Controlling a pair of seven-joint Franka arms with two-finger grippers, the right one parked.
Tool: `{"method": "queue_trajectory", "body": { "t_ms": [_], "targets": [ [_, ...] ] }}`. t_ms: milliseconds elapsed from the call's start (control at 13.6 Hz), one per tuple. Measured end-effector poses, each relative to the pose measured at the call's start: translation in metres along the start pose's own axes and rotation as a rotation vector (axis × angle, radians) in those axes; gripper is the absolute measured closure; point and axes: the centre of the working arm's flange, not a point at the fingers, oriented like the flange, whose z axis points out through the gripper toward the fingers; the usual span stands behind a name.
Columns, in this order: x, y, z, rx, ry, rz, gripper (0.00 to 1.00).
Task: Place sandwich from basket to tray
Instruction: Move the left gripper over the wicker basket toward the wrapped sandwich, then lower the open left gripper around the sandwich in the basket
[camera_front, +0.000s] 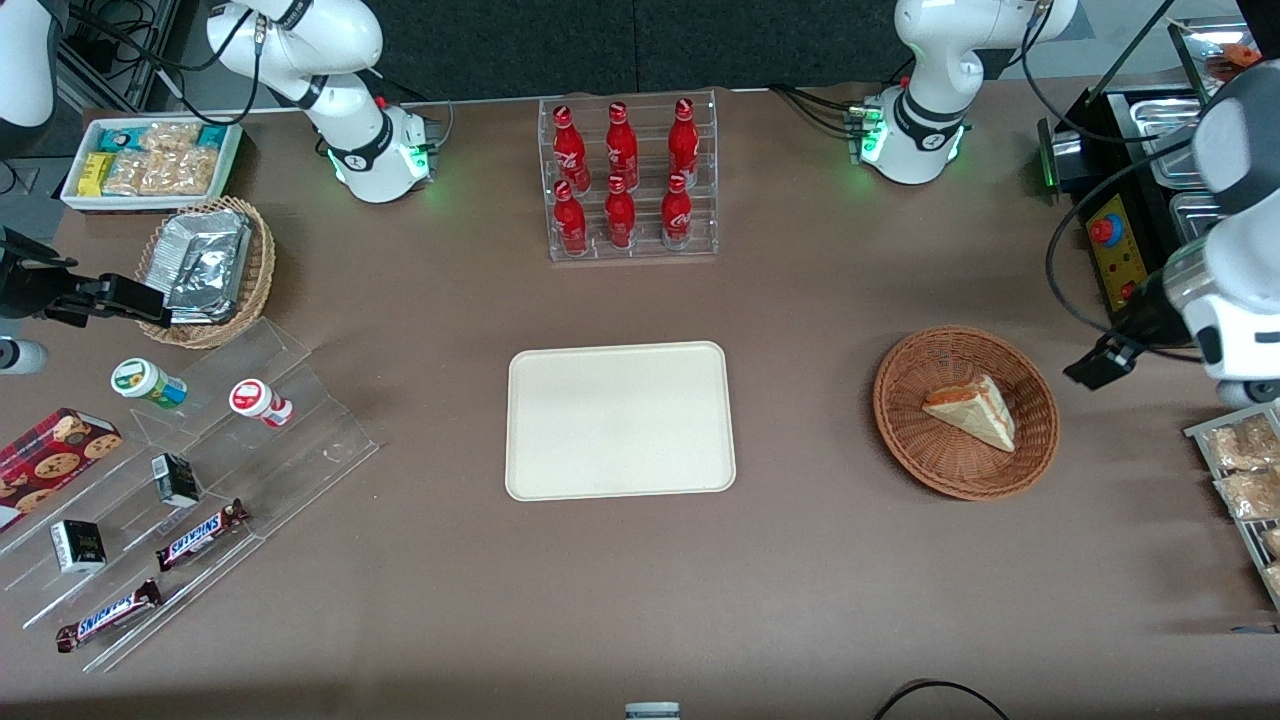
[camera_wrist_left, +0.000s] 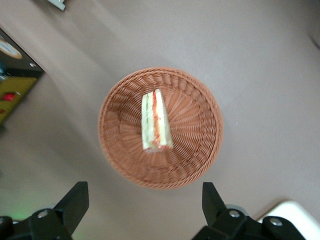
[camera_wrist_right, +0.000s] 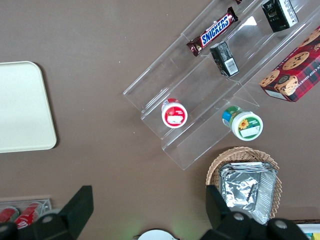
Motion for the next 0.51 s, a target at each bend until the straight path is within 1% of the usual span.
{"method": "queue_trajectory", "body": {
  "t_ms": [147,294,515],
  "targets": [
    [0.001,0.003,0.034,-0.033,0.023,-0.093,0.00],
    [-0.001,0.003,0.067,-0.060,0.040,-0.146,0.00],
    [-0.007,-0.001,0.111,-0.079,0.049,-0.176,0.00]
  ]
}}
